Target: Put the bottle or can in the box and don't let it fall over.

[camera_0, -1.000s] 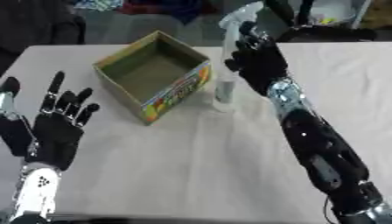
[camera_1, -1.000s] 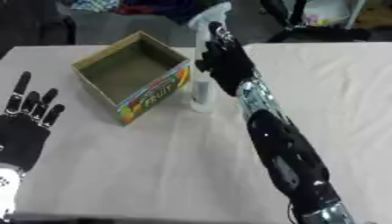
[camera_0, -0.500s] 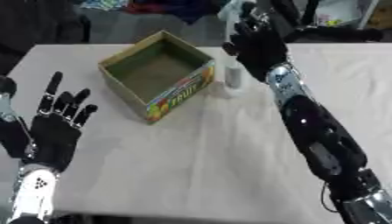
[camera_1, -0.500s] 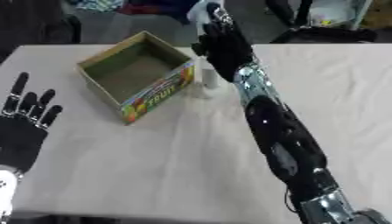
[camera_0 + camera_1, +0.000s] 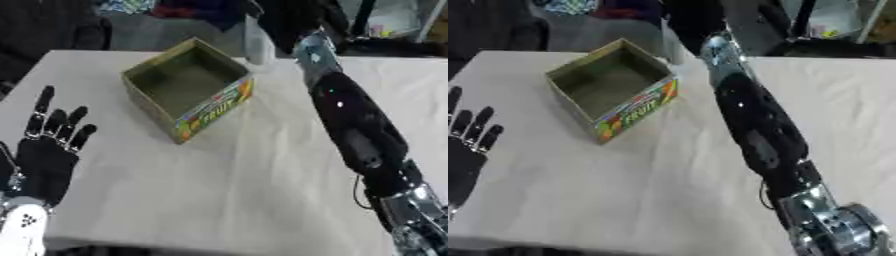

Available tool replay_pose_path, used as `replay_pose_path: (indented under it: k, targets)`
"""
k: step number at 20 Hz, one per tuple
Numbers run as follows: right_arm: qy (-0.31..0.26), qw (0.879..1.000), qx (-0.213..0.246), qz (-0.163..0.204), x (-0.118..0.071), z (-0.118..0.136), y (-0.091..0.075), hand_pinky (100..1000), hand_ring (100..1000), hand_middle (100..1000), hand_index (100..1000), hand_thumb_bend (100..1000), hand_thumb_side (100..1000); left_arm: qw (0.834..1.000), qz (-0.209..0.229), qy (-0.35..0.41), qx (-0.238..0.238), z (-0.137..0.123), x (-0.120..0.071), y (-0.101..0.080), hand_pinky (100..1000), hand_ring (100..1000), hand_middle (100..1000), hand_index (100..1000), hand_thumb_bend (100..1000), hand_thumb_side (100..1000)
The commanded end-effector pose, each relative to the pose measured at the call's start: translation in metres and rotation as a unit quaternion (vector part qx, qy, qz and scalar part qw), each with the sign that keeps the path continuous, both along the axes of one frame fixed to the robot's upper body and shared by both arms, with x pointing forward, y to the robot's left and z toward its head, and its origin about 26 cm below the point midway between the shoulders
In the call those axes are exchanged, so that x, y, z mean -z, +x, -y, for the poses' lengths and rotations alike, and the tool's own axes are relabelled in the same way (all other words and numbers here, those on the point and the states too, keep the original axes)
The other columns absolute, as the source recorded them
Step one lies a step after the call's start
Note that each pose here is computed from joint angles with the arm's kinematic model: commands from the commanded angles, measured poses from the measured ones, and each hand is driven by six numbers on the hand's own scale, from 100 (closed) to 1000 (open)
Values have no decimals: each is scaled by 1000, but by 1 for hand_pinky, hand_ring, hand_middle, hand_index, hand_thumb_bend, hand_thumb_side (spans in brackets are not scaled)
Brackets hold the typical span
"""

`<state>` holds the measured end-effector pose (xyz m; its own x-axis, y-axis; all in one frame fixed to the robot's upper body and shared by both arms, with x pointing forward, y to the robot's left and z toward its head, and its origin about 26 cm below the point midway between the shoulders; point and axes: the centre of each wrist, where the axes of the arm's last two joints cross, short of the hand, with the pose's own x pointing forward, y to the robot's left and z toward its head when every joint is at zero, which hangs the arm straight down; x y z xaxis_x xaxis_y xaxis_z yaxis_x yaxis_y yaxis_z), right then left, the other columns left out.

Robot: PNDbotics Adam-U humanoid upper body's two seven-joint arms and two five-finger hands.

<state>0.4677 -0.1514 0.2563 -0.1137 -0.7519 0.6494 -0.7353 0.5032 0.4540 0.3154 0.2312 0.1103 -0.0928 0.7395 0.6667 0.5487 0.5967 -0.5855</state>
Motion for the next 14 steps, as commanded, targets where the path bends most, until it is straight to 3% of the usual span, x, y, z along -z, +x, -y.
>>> replay_pose_path:
  k: [1,4,11,14]
  targets:
    - [14,999,-7,30,-22,0,-3,232,108,172,1000,100,264,1000,18,0,24,8,-12,3,553,647,402,991,303,871]
    - [10,1000,-15,-10,4,-6,1,209,111,155,1000,100,282,999,23,-1,32,10,-15,4,553,648,401,991,308,872]
    - [-31,987,-3,-155,108,-16,3,157,115,112,1000,100,313,999,30,1,33,10,-20,5,553,649,401,991,308,873]
    - [-63,980,4,-186,140,-18,-1,174,117,122,1000,100,340,999,29,3,31,9,-19,5,554,652,401,991,310,876]
